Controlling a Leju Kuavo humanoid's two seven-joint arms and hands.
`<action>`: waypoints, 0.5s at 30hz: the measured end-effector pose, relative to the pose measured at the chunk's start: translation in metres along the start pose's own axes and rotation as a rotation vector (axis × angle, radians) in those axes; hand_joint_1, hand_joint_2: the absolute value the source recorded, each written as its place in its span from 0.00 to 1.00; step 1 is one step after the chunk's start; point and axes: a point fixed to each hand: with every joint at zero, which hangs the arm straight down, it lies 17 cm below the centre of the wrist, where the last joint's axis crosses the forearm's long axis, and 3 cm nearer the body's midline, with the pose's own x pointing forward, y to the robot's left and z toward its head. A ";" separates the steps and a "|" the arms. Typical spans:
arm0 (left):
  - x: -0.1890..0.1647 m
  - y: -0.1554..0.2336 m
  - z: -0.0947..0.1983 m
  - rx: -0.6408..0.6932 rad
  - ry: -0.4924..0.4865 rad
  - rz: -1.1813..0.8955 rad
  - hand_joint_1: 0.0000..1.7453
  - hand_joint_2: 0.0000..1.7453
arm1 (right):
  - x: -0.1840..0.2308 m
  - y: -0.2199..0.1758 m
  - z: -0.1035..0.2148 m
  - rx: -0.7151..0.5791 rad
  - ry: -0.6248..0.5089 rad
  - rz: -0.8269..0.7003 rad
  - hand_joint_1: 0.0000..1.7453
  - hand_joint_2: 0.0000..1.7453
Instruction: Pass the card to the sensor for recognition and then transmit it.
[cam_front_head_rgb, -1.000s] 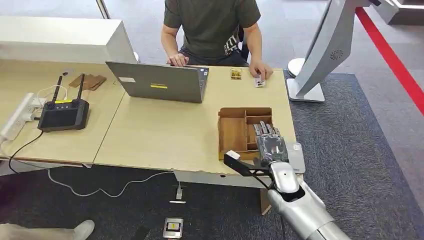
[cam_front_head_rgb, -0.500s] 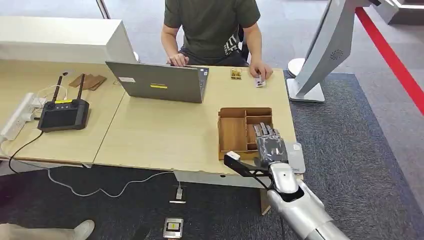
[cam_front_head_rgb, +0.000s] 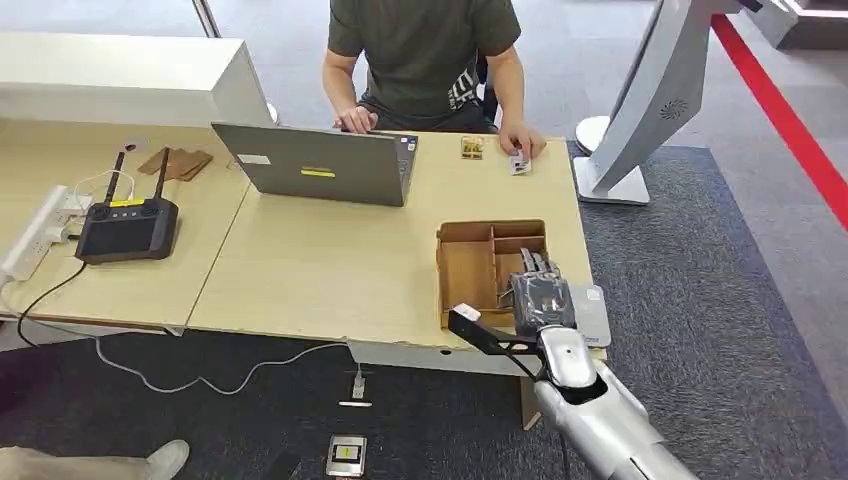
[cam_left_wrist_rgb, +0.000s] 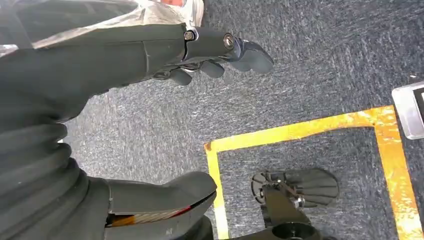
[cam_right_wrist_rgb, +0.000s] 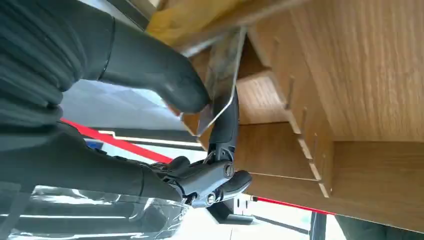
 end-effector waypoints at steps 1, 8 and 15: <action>0.000 0.000 0.000 0.000 0.000 0.000 0.00 1.00 | 0.000 0.000 0.000 0.000 0.001 -0.004 1.00 1.00; -0.001 0.000 0.000 0.000 0.003 0.002 0.00 1.00 | 0.000 -0.016 -0.001 -0.044 -0.002 -0.045 1.00 1.00; -0.001 0.000 0.000 0.001 0.001 -0.003 0.00 1.00 | -0.009 -0.075 -0.008 -0.188 0.008 -0.129 1.00 1.00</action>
